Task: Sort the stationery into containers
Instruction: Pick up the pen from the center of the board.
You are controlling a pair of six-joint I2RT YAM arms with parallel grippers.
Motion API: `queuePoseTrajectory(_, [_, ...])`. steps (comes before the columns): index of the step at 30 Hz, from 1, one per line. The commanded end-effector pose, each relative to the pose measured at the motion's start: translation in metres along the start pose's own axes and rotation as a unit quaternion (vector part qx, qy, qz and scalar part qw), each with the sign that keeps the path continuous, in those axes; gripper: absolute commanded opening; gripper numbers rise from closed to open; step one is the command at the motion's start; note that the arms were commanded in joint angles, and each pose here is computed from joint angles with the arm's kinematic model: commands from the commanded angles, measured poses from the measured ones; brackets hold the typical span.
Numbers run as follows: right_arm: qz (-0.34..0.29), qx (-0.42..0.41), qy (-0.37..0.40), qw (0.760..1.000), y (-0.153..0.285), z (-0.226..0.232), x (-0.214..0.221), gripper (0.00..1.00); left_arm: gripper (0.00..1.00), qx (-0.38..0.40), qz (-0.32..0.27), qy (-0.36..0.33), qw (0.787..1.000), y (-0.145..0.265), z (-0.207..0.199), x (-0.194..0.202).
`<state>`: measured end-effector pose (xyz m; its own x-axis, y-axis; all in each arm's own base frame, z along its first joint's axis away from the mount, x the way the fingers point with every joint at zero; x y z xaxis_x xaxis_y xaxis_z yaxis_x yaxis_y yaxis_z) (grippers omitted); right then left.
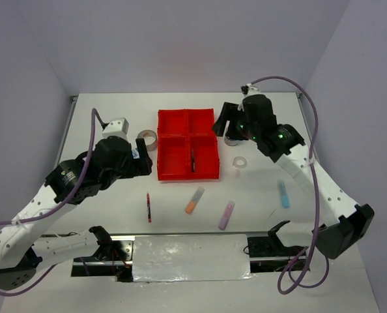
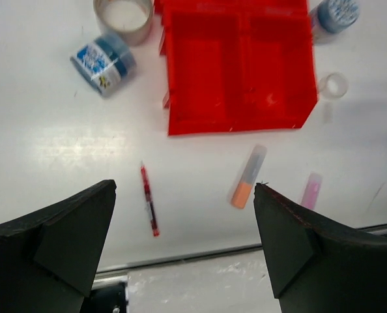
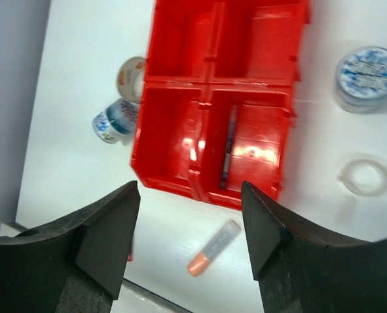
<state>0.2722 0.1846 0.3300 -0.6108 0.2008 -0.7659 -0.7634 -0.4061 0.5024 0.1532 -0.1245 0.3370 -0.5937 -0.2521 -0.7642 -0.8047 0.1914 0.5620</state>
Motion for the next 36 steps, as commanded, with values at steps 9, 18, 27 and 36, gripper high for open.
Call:
queuePoseTrajectory(9, [0.091,0.108,0.003,0.990,0.021,-0.083,0.054,0.74,0.96,-0.079,0.220,0.051,0.971,-0.066,0.019,0.123])
queuePoseTrajectory(18, [0.105,0.061,0.015,0.992,0.025,-0.078,0.064,0.74,0.86,-0.139,0.279,0.046,0.949,-0.111,0.037,0.179])
queuePoseTrajectory(27, [0.105,0.046,0.033,0.993,0.029,-0.075,0.062,0.73,0.70,-0.171,0.299,0.051,0.937,-0.141,0.055,0.206])
queuePoseTrajectory(36, [0.094,0.045,0.049,0.993,0.035,-0.076,0.059,0.73,0.23,-0.181,0.321,0.065,0.928,-0.149,0.065,0.230])
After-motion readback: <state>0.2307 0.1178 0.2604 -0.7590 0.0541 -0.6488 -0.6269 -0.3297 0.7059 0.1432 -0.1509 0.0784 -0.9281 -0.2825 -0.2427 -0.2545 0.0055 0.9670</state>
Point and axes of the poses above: each gripper's point midway between its finger pads, its own y axis back along the fingers, its own z axis along the line the jaws close on, x = y × z, the point moved 7 cm from there along y, back along the fingers, and after that the axes turned 3 degrees about y, right-handed, at the moved point
